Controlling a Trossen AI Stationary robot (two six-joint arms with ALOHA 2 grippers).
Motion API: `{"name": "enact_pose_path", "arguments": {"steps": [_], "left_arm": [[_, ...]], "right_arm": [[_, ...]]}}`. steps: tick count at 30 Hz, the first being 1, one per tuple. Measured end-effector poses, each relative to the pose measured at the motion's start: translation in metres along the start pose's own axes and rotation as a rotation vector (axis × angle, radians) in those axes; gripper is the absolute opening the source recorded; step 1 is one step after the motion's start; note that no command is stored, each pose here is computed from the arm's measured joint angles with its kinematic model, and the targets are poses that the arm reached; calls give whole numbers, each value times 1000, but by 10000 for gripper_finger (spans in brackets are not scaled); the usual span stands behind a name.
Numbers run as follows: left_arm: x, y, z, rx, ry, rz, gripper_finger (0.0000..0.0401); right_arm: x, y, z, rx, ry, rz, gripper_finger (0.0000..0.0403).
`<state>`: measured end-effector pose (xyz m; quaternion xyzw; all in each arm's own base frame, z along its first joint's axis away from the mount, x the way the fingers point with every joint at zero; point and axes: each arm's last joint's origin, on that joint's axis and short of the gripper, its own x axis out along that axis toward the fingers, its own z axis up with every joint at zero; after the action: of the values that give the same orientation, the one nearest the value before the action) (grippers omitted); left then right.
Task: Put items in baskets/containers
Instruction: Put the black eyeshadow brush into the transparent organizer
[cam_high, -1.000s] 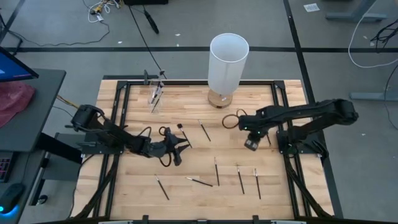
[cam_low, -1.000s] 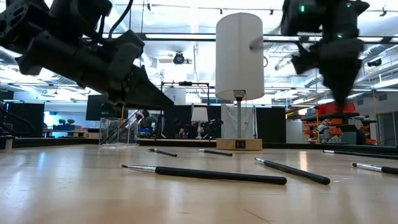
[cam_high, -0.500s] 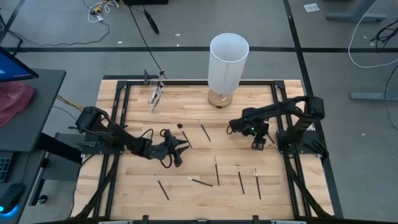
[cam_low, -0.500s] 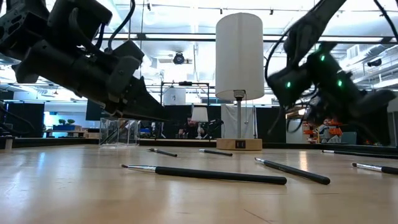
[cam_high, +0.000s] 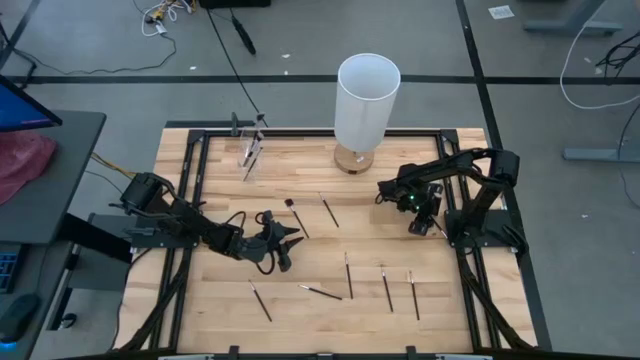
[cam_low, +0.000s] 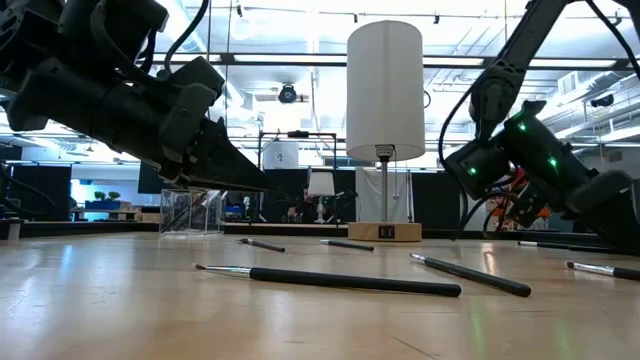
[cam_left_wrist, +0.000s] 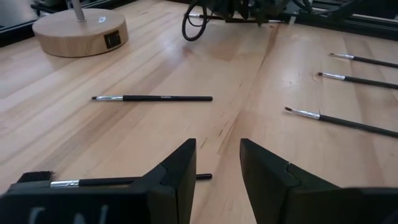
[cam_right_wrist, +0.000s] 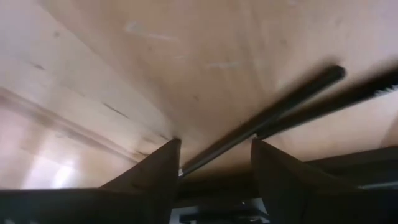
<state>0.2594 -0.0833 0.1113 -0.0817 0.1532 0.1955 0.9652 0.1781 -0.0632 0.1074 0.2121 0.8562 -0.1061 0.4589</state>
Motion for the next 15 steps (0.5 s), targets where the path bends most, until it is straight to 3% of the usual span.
{"name": "enact_pose_path", "arguments": {"steps": [5, 11, 15], "left_arm": [[0, 0, 0, 0, 0, 0, 126], [0, 0, 0, 0, -2, 3, 126], [0, 0, 0, 3, -6, 14, 126]], "right_arm": [[1, 1, 0, -4, -3, 30, 136], [2, 13, 0, -2, -11, 21, 27], [3, 32, -3, -26, -20, -35, 14]]}}
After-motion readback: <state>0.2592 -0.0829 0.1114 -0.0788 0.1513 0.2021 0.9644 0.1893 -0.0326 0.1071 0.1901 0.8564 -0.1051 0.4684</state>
